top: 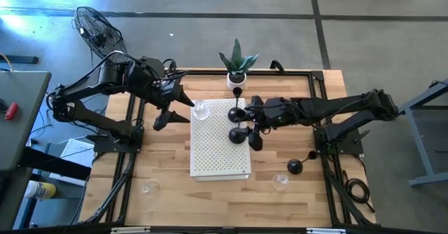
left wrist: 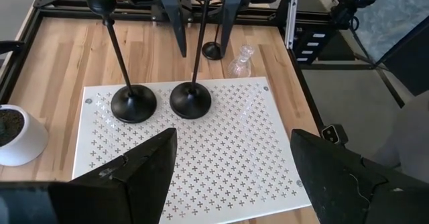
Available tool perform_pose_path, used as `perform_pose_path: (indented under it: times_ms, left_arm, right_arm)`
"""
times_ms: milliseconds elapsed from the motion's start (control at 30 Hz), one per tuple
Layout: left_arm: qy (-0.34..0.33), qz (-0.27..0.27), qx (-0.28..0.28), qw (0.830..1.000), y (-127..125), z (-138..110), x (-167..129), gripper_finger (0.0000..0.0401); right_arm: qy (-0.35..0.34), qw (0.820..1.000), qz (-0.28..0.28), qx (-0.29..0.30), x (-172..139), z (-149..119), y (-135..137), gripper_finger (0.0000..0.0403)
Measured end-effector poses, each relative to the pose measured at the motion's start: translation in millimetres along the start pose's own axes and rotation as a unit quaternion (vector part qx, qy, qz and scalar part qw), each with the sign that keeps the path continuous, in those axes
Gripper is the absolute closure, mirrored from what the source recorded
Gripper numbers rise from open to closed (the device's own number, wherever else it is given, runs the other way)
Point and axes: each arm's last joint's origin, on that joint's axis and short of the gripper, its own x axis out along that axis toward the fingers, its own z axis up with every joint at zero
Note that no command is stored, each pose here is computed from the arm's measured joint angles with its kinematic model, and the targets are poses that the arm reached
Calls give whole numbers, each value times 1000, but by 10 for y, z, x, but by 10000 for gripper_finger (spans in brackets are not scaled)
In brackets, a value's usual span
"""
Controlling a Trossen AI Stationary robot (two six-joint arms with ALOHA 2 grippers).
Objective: Pick & Place candle stick holders
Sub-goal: Put the left transparent glass candle holder on the shelf aligned with the other transparent glass candle holder
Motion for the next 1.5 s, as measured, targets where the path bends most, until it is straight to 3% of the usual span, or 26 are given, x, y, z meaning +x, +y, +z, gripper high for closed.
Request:
perform_pose_path:
  times_ms: [567, 800, 1000, 1200, 1500]
  left_arm:
    - [5, -2, -2, 1000, -1, -10, 0, 114]
    - [11, -65, -2, 998, -37, -25, -2, 114]
    - [8, -130, 7, 991, -75, -24, -8, 114]
    - [33, -130, -15, 991, -77, -70, -10, 114]
    - [144, -128, -80, 978, -92, -286, -52, 114]
  right_arm:
    - [66, 998, 1, 18, -55, -112, -24, 203]
    - [92, 995, -16, 38, -237, -148, -35, 203]
    - [105, 990, -78, 49, -520, -206, -34, 208]
    - [86, 985, -144, 35, -716, -229, -28, 208]
    - [94, 976, -195, 15, -753, -276, -50, 208]
